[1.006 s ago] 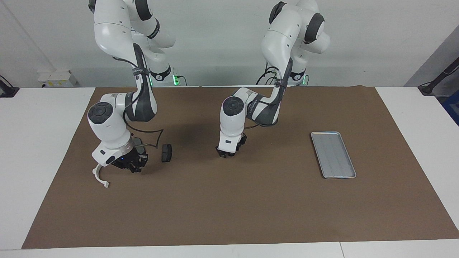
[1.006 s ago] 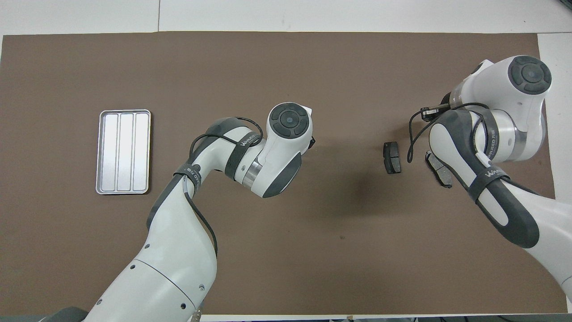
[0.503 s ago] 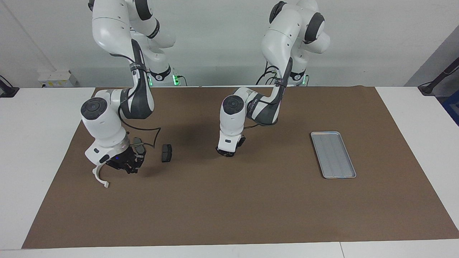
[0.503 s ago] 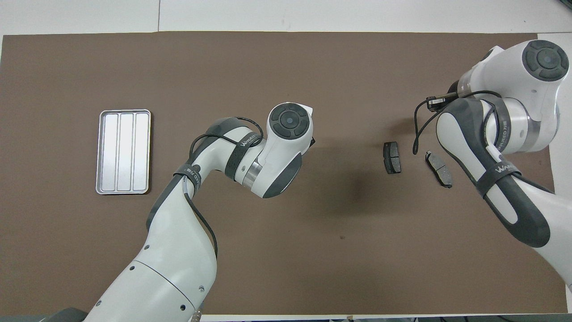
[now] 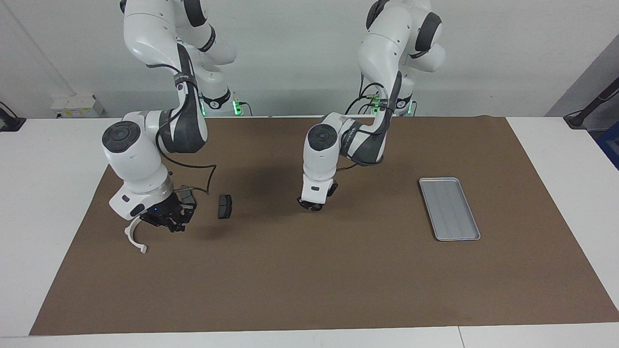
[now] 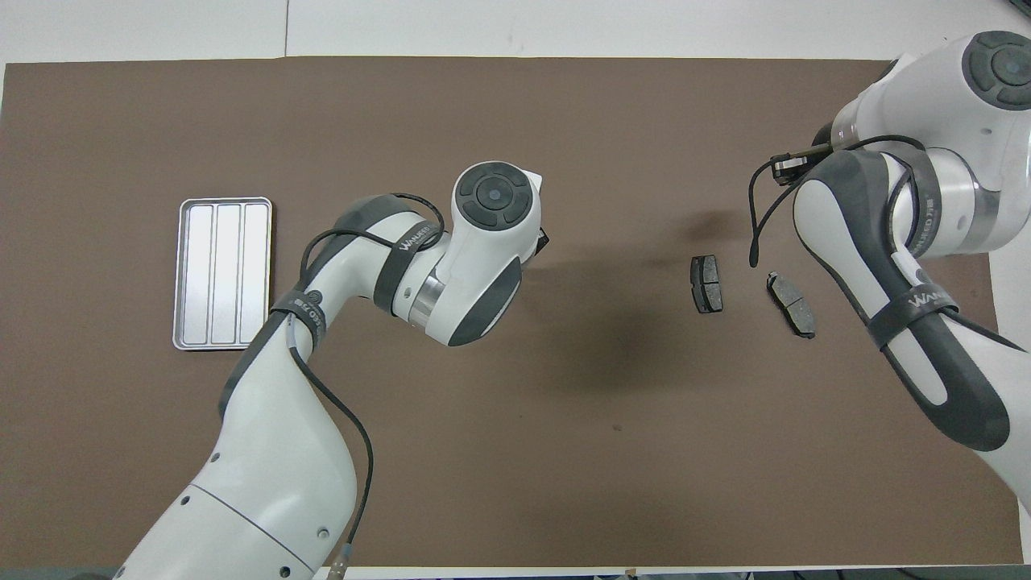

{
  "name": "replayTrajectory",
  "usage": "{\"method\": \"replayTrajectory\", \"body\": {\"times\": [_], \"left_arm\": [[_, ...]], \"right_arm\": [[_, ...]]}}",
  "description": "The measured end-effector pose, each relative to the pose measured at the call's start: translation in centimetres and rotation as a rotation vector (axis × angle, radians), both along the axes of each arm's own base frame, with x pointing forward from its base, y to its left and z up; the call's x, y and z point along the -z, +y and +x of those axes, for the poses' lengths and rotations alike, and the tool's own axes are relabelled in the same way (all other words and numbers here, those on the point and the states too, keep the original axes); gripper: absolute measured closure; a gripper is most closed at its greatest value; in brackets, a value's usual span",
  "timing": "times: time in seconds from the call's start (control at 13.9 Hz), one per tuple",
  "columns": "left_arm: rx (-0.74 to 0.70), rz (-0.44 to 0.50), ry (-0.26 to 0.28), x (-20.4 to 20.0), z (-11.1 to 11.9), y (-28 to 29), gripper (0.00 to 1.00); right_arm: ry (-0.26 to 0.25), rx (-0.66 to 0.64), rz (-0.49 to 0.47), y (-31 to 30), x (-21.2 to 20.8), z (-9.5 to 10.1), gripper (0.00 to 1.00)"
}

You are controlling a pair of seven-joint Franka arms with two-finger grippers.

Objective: Pick bearing gear from pile to tray
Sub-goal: 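Carry the bearing to the tray with the left gripper while the right gripper moves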

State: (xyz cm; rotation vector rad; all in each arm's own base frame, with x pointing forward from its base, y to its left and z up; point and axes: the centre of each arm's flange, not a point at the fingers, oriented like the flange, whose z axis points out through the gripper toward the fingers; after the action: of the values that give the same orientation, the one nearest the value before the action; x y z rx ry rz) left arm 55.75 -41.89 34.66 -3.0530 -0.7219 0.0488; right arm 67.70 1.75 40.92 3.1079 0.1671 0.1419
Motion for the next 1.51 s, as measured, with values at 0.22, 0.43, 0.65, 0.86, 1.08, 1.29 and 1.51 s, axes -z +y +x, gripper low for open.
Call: {"method": "replayTrajectory", "body": {"times": [0.22,0.43,0.65,0.86,1.08,1.29,1.51], "left_arm": [[0.02,0.011,0.02,-3.2,1.1,4.4,0.65],[0.085,0.015,0.044,-4.7,0.7,10.9,0.65],[0.151,0.004,0.051,-6.4,0.2,18.0,0.65],[0.233,-0.003,0.079,-5.8,0.3,24.0,0.65],[0.308,-0.021,0.085,-4.9,1.6,30.6,0.65],[0.355,-0.03,0.051,-3.8,1.9,35.0,0.65],[0.373,-0.031,0.017,-1.6,0.9,38.7,0.65]], "right_arm": [[0.011,0.026,0.005,1.2,-0.1,-0.1,0.76],[0.032,0.132,0.018,9.2,-1.2,-1.4,0.76],[0.05,0.238,0.023,19.4,-3.4,-5.1,0.76],[0.055,0.318,0.026,26.4,-4.5,-8.7,0.76],[0.057,0.367,0.028,31.6,-4.4,-12.1,0.76],[0.031,0.387,0.062,37.2,-3.0,-15.7,0.76],[0.026,0.377,0.076,39.2,1.1,-17.3,0.76]]}}
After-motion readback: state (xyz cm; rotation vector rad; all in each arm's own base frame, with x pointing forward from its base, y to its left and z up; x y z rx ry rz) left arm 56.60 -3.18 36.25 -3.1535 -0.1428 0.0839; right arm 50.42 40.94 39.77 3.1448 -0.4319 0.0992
